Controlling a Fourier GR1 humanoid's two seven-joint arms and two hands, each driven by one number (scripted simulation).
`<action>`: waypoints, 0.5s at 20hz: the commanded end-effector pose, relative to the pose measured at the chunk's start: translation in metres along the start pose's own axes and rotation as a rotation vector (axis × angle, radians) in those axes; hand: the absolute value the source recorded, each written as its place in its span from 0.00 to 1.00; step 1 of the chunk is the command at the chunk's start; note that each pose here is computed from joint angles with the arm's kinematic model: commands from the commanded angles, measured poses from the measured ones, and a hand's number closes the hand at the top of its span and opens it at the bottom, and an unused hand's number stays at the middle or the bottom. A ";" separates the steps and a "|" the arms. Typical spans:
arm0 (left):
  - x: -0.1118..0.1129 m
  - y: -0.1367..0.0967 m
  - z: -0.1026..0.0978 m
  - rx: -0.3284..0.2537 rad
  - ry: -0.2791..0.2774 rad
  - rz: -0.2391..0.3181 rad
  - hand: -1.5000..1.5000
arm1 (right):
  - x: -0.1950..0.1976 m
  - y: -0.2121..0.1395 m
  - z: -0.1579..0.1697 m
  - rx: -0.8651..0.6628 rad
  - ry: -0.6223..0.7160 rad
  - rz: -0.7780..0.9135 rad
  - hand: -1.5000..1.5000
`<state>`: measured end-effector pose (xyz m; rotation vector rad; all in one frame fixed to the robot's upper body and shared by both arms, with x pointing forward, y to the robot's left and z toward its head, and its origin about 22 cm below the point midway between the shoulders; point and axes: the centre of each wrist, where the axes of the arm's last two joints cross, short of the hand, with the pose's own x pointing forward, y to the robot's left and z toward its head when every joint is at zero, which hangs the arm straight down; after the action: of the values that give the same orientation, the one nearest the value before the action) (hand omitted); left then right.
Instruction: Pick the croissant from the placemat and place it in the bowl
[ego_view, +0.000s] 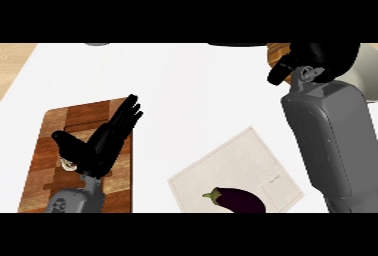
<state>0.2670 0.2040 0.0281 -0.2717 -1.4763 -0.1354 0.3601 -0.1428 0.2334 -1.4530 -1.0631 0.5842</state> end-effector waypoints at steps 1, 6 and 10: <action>0.007 -0.003 0.001 0.000 -0.002 -0.008 0.50 | 0.007 -0.016 -0.013 -0.031 0.080 -0.015 1.00; -0.011 0.005 0.002 -0.003 0.005 -0.003 0.50 | -0.053 -0.028 -0.054 -0.093 0.103 -0.014 1.00; 0.003 0.001 0.002 -0.004 -0.013 0.006 0.50 | -0.059 -0.021 -0.086 -0.090 0.135 -0.065 1.00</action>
<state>0.2682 0.2044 0.0257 -0.2687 -1.4854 -0.1364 0.3861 -0.2069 0.2487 -1.5140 -1.0320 0.4484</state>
